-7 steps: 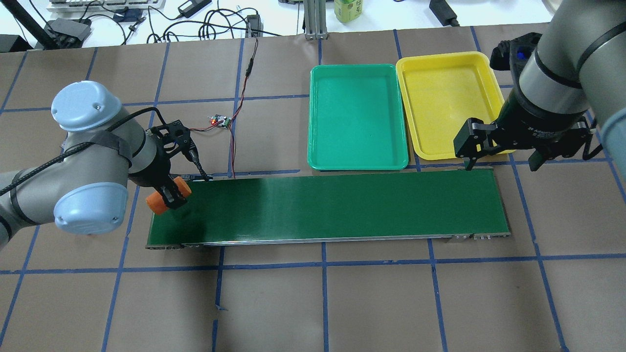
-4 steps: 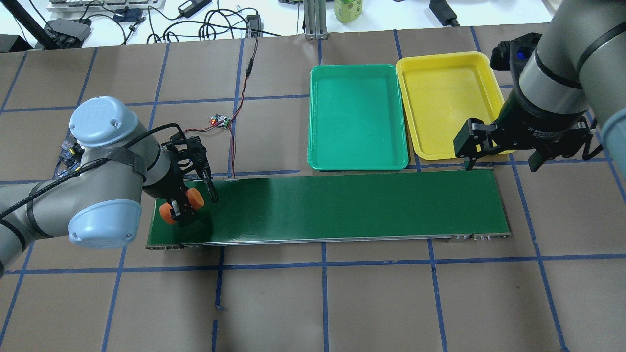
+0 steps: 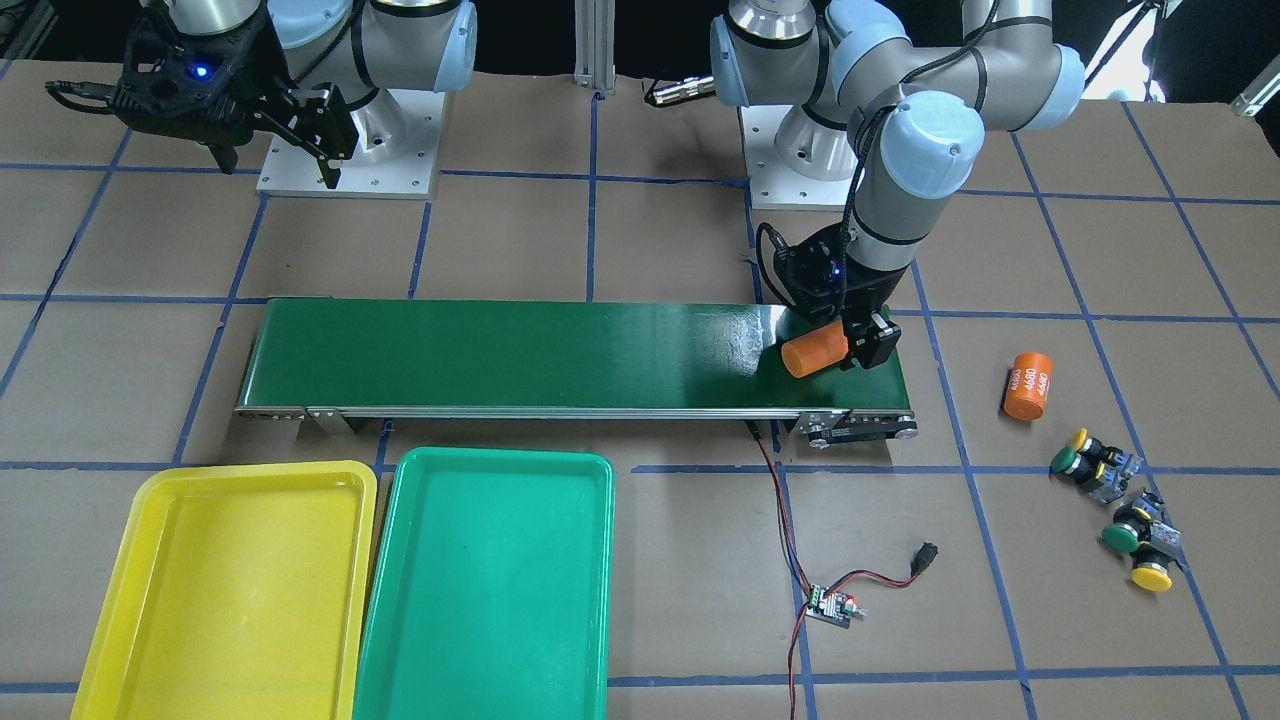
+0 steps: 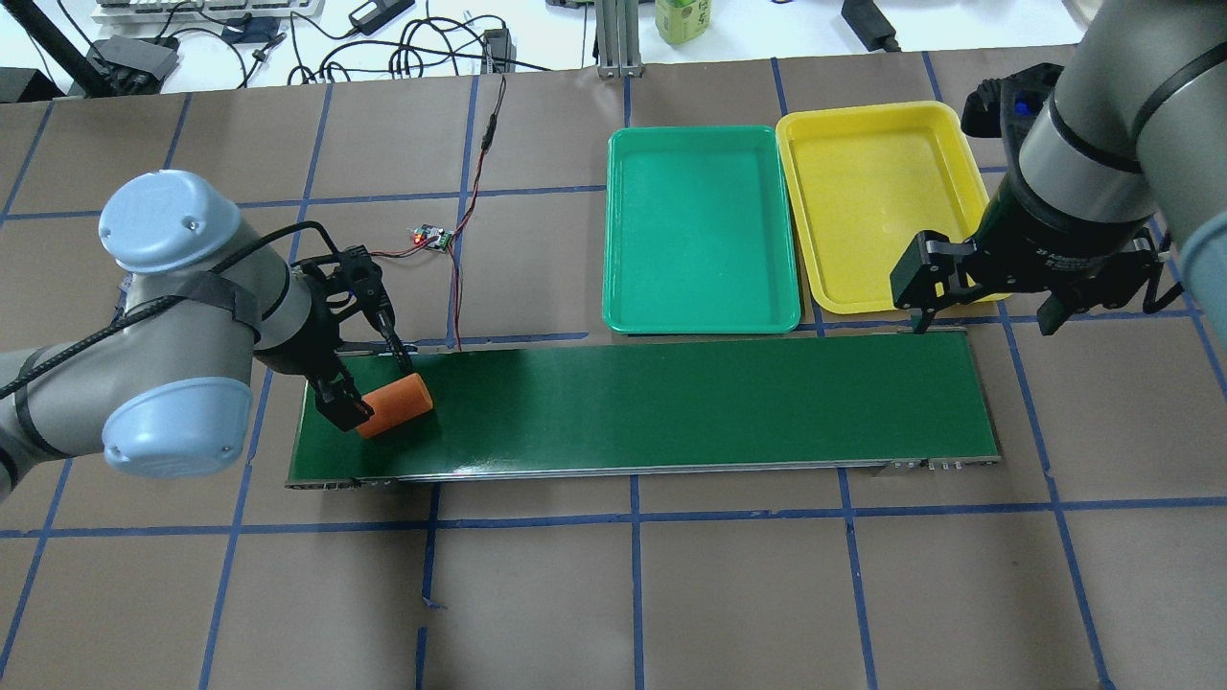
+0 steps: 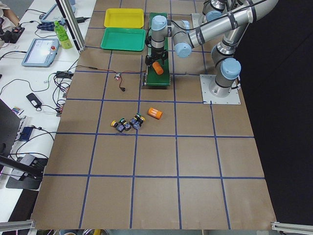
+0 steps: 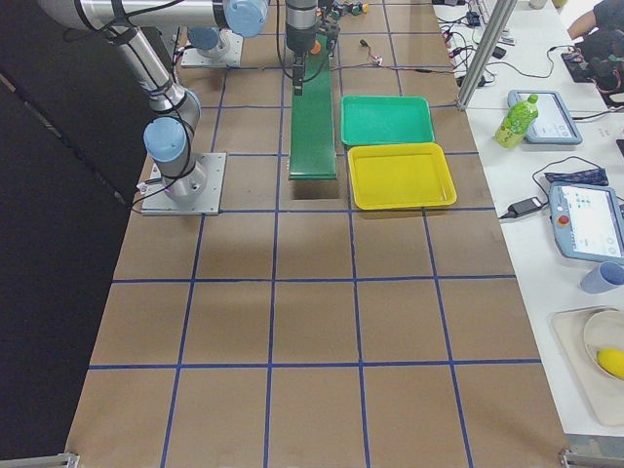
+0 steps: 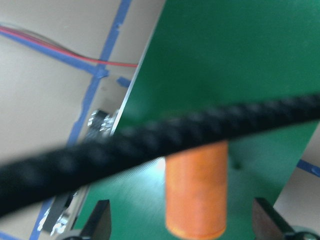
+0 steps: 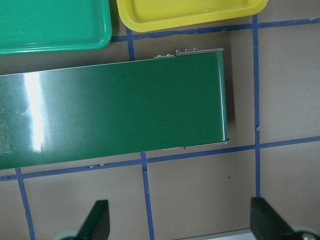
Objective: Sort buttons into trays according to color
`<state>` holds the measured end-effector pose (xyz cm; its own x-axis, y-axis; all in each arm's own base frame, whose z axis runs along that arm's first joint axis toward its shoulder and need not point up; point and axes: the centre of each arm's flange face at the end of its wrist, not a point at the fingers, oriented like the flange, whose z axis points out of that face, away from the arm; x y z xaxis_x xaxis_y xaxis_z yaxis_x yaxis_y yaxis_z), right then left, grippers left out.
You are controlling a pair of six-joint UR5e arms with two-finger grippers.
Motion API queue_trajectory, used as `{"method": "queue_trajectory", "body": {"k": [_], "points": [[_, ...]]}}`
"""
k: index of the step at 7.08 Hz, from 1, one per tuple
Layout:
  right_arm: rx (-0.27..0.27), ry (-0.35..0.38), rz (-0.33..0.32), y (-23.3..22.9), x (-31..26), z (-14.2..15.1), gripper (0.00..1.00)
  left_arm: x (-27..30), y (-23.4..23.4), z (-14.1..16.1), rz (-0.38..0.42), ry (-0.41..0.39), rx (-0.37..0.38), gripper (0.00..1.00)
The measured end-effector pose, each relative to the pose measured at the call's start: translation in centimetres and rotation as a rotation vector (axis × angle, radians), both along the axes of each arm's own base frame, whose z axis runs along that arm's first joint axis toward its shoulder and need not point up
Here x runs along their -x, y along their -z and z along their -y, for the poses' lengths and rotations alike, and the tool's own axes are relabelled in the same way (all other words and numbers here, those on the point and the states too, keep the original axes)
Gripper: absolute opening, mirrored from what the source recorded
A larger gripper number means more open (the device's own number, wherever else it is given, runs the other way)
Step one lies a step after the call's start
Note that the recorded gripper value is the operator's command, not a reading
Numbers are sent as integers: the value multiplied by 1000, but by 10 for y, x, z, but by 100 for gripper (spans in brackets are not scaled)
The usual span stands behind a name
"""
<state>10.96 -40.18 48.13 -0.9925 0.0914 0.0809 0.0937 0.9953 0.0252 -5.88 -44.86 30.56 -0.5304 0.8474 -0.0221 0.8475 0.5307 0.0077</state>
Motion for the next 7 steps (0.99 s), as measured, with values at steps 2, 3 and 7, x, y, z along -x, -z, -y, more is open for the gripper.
{"method": "queue_trajectory", "body": {"k": [2,3,7], "points": [[-1,0,0,0,0,0,100,-122,-5,27,-11,-291,-48,100],[0,0,0,0,0,0,100,-185,14,27,-29,-418,-85,100],[-1,3,0,0,0,0,100,-292,106,17,-68,-609,-156,100]]}}
